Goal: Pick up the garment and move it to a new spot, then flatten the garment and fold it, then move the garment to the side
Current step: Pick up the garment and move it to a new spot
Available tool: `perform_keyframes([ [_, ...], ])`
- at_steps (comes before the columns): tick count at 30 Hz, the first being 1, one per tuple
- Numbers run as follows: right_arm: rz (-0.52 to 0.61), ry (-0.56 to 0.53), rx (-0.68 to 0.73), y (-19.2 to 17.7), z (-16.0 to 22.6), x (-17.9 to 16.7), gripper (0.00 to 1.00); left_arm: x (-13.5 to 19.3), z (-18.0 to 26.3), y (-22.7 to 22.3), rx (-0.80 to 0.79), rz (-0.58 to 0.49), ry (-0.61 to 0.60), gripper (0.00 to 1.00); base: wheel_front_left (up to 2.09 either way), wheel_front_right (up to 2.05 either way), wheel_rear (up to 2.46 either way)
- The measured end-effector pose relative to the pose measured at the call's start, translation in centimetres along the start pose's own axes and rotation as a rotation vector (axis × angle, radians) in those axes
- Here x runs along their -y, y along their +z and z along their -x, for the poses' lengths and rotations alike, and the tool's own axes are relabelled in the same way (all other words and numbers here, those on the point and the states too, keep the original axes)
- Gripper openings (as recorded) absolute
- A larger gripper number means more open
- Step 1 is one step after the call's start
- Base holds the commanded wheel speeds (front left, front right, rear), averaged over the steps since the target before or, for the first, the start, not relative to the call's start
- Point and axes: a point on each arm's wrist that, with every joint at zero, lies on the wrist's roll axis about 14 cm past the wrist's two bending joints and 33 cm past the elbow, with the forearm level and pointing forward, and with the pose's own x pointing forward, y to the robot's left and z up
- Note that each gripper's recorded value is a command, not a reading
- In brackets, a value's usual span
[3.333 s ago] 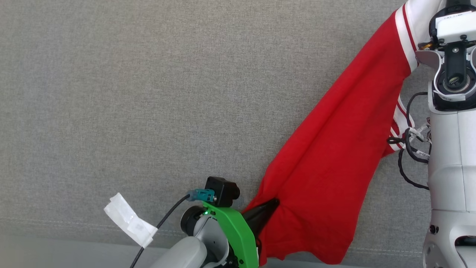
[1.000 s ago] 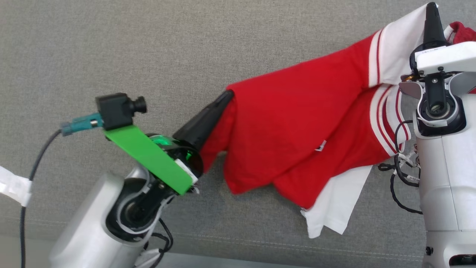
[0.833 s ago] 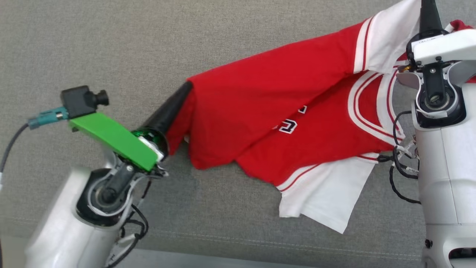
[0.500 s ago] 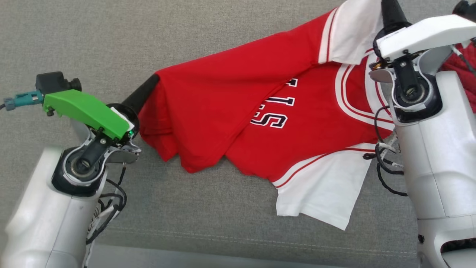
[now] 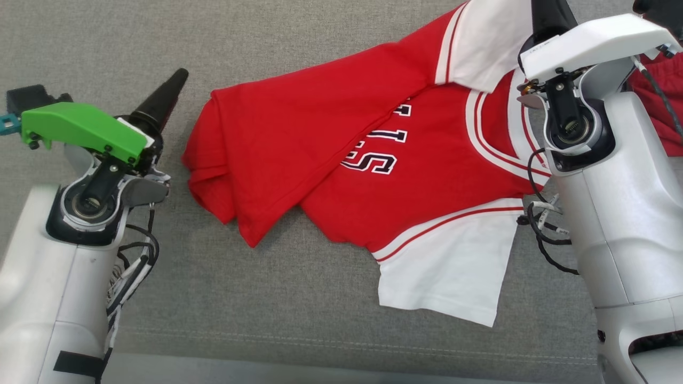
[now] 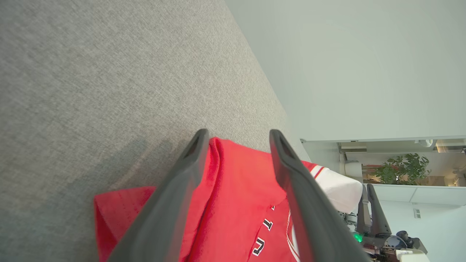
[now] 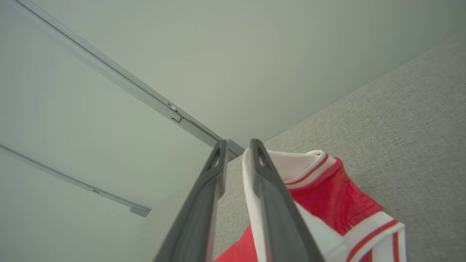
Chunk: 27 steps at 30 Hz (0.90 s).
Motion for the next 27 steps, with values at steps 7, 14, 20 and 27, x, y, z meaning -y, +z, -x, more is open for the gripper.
perform_keyframes([
  [7, 0.057, 0.091, 0.137, 3.3, 0.5, -1.9, 1.00, 0.3, 1.3, 5.3, 0.194, 0.014, -0.017, 1.00, 0.00, 0.00, 0.00],
  [14, 0.066, 0.057, 0.156, 2.6, 4.2, 1.4, 1.00, -1.5, 4.4, 6.4, 0.344, 0.065, -0.051, 1.00, 0.00, 0.00, 0.00],
  [20, 0.035, -0.062, 0.043, -1.2, 9.0, 5.4, 1.00, -3.8, 5.8, -2.2, 0.185, 0.175, -0.009, 1.00, 0.00, 0.00, 0.00],
  [27, -0.012, -0.115, 0.008, -2.5, 12.8, 6.4, 1.00, -4.2, 7.9, -4.5, 0.165, 0.209, 0.000, 1.00, 0.00, 0.00, 0.00],
])
